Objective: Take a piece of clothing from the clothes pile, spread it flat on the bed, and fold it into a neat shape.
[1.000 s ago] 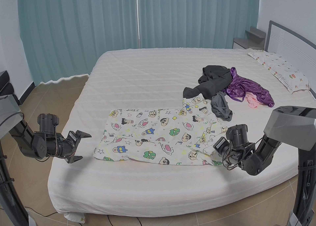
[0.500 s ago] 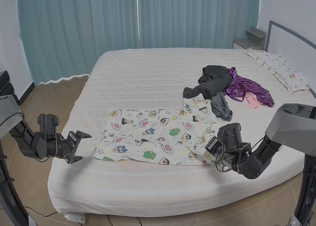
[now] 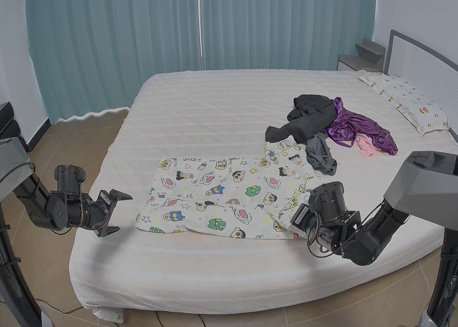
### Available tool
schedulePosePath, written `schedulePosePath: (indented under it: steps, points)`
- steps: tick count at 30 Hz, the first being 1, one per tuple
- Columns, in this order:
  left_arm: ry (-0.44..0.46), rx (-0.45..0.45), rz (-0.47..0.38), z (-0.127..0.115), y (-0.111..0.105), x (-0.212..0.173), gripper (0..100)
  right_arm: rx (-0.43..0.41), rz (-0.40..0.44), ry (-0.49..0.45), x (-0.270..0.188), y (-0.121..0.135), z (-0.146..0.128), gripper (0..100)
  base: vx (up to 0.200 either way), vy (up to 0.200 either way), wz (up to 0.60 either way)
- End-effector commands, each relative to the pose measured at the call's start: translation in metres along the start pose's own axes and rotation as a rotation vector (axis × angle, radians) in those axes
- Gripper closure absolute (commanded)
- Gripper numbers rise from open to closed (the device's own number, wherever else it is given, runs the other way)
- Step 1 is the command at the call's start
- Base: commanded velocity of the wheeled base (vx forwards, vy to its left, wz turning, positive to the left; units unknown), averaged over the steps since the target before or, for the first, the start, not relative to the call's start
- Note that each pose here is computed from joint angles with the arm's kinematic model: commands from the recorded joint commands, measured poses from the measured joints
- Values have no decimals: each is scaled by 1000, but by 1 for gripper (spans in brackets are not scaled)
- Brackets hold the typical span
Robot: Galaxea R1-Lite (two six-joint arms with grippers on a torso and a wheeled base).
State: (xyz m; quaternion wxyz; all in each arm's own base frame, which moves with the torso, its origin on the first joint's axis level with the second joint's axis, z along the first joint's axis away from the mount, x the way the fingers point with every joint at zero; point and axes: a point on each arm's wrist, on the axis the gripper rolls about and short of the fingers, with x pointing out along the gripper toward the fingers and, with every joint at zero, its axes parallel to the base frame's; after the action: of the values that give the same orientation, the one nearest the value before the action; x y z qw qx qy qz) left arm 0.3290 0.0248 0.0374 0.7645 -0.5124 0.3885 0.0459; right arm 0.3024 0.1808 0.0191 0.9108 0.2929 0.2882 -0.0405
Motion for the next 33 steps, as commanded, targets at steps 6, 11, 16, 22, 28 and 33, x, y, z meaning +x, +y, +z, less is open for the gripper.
schedulePosePath:
  steps: [6,11,16,22,28,33]
  points:
    - [2,-3,4,0,1,1,0,-40,-5,33,-11,-4,-10,0,0,0,0]
    - [2,-3,4,0,1,1,0,-130,-15,57,-21,-13,-12,0,0,0,0]
    - [3,-3,5,0,1,1,0,-153,-12,53,-31,-16,-8,0,0,0,0]
    - [5,-3,8,0,3,3,0,-5,-61,64,-20,-27,-8,0,0,0,0]
    - [5,-3,8,0,3,3,0,86,-67,73,-4,-33,-10,0,0,0,0]
    - [4,-4,7,0,2,2,0,111,-35,19,2,-29,-7,0,0,0,0]
